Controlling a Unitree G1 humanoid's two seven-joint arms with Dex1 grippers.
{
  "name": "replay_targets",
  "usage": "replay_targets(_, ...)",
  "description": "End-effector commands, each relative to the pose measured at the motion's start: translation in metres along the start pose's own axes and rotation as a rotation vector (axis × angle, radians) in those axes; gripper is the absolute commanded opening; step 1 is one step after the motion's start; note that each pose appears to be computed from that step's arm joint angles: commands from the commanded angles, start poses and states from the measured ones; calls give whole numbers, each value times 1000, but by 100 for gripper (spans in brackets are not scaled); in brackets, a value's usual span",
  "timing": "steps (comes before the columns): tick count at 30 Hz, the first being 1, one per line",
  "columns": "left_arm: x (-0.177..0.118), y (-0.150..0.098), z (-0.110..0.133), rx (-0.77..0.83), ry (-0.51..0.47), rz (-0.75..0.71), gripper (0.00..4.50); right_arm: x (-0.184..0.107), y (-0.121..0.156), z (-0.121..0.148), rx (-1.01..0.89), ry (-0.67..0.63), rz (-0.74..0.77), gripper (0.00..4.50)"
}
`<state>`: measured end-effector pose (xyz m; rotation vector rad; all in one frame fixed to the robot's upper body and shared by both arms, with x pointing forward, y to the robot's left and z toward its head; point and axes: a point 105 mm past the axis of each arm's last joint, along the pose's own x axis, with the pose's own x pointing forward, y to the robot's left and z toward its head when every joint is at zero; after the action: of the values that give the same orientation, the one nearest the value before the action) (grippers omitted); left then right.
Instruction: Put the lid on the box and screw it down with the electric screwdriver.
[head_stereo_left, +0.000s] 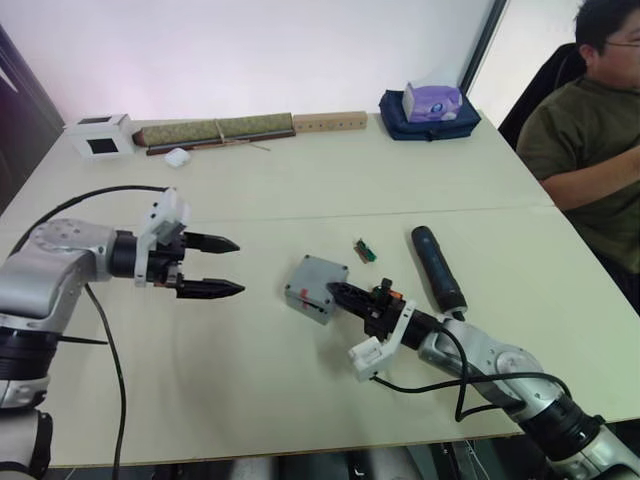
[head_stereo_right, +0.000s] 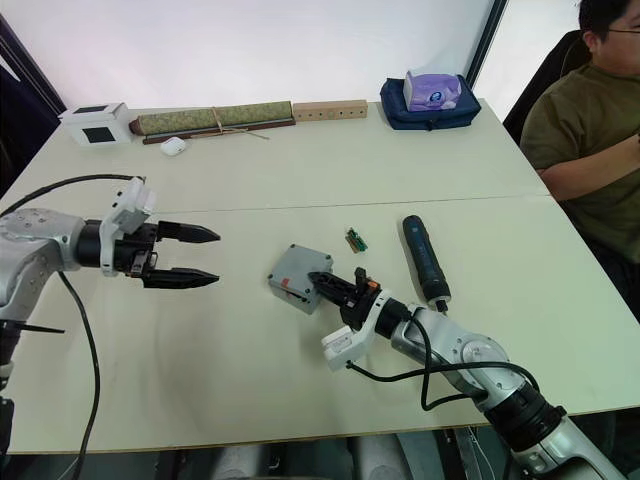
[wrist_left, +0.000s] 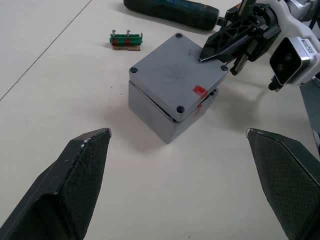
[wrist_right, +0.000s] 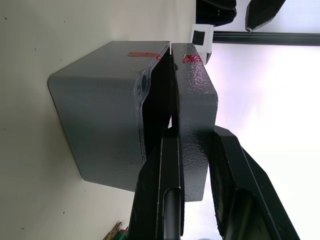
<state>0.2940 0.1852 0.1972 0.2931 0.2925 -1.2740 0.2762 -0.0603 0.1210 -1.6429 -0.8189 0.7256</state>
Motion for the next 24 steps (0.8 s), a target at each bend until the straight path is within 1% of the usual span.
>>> replay_targets(1,-2,-2,11,49,-17,11,448,2,-11,-3,-19,5,-40,17)
replay_targets(12,2,-4,12,51,-20,15,448,4,-9,-5,-4,15,-36,17)
replay_targets(17,4,-5,13,53,-21,17,448,4,-4,-4,19,21,-12,17)
replay_targets(24,7,-7,16,58,-29,11,448,-1,11,-3,15,44,31,17)
